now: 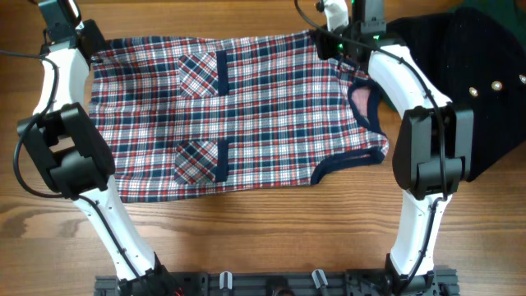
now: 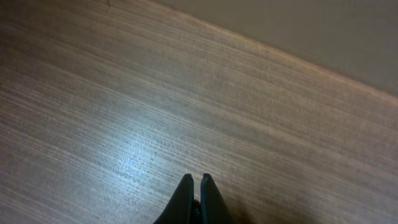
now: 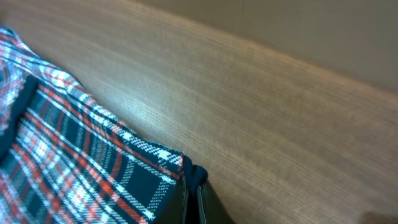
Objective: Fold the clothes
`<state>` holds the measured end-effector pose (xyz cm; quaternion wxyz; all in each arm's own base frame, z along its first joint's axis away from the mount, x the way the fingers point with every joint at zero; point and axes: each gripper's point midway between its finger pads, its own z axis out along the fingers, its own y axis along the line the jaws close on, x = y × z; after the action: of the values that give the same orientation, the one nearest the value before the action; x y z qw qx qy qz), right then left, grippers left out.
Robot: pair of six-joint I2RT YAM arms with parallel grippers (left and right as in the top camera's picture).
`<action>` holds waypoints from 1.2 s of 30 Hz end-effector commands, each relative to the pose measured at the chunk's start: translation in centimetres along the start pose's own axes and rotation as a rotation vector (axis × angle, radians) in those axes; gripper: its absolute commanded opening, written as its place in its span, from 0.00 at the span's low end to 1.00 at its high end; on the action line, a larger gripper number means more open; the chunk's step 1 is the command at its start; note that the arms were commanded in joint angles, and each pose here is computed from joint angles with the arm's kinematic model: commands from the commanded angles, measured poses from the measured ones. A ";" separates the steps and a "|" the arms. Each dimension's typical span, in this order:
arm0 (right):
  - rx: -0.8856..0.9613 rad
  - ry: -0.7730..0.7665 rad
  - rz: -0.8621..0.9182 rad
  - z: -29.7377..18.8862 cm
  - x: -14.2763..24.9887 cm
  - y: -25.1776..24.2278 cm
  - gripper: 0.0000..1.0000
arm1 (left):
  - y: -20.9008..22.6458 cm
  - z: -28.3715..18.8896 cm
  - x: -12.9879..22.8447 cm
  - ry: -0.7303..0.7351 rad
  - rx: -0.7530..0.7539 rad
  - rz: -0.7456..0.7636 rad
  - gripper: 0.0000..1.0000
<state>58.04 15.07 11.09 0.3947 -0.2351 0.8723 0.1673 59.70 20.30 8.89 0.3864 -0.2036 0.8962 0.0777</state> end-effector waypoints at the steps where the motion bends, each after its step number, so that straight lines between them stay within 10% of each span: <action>1: 0.025 -0.007 -0.001 -0.6 -1.6 -0.6 0.04 | -0.3 -3.3 -3.8 -0.066 0.000 0.032 0.04; 10: -0.088 0.119 0.063 -4.5 0.9 0.3 0.04 | 0.1 -10.9 -3.0 0.070 0.009 -0.018 0.04; 19: -0.140 0.316 0.141 -8.0 4.7 2.6 0.04 | 2.3 -13.1 4.3 0.385 -0.056 -0.084 0.04; 36: -0.047 0.581 0.486 -12.2 11.6 0.4 0.04 | 6.5 -14.0 8.4 0.542 -0.163 -0.211 0.04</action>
<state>44.18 7.11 9.43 0.0804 -0.0898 0.9673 0.2231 43.41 18.17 12.68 0.1266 -0.3150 0.9395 0.0450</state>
